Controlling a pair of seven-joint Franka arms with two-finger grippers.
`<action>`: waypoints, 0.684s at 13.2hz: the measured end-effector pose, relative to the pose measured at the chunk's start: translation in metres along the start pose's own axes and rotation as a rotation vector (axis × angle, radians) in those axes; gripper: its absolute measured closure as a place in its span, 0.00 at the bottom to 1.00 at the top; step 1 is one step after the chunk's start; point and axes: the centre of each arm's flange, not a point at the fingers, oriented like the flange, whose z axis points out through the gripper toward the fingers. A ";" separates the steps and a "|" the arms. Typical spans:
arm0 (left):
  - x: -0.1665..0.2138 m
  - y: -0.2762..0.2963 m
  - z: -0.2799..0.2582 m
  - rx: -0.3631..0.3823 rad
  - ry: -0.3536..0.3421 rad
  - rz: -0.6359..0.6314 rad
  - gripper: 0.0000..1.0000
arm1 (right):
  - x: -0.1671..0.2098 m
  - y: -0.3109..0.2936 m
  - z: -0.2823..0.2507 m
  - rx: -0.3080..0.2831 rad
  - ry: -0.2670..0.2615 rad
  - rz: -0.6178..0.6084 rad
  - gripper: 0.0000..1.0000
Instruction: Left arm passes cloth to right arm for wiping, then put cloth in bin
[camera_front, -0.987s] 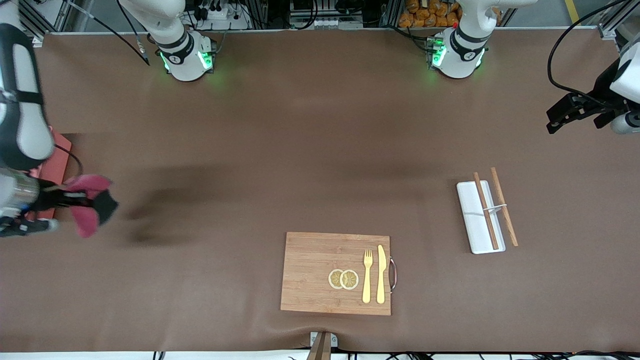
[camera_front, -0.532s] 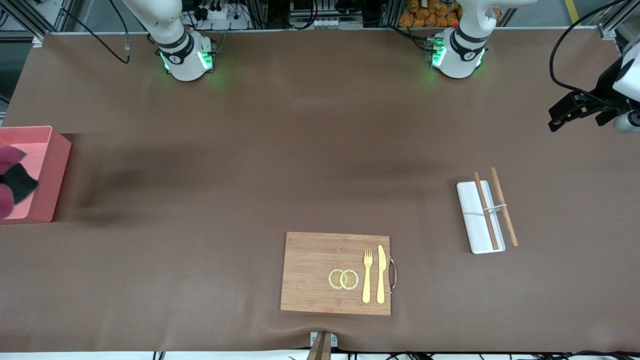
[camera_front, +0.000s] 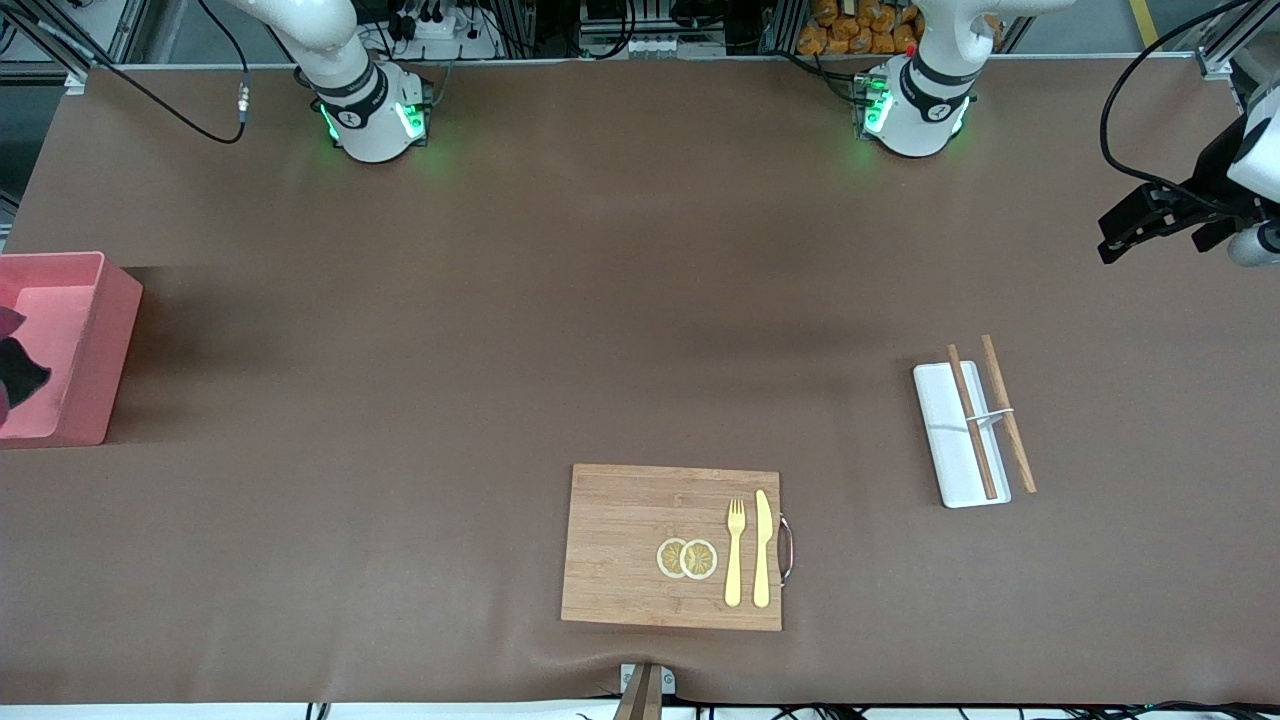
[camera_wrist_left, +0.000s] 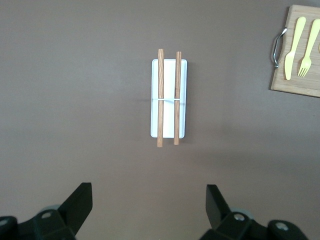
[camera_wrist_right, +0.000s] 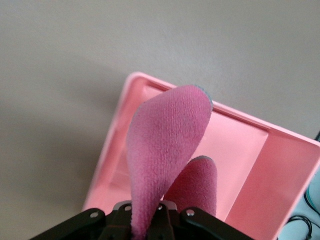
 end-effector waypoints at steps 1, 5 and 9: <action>0.000 0.000 0.000 0.000 0.000 0.000 0.00 | -0.007 0.008 0.019 0.002 0.010 -0.015 0.96; 0.000 0.000 0.000 0.000 0.001 0.000 0.00 | -0.021 0.017 0.054 0.036 0.015 -0.018 0.80; 0.000 0.000 -0.001 0.000 0.001 0.000 0.00 | -0.026 0.021 0.055 0.039 0.024 -0.006 0.35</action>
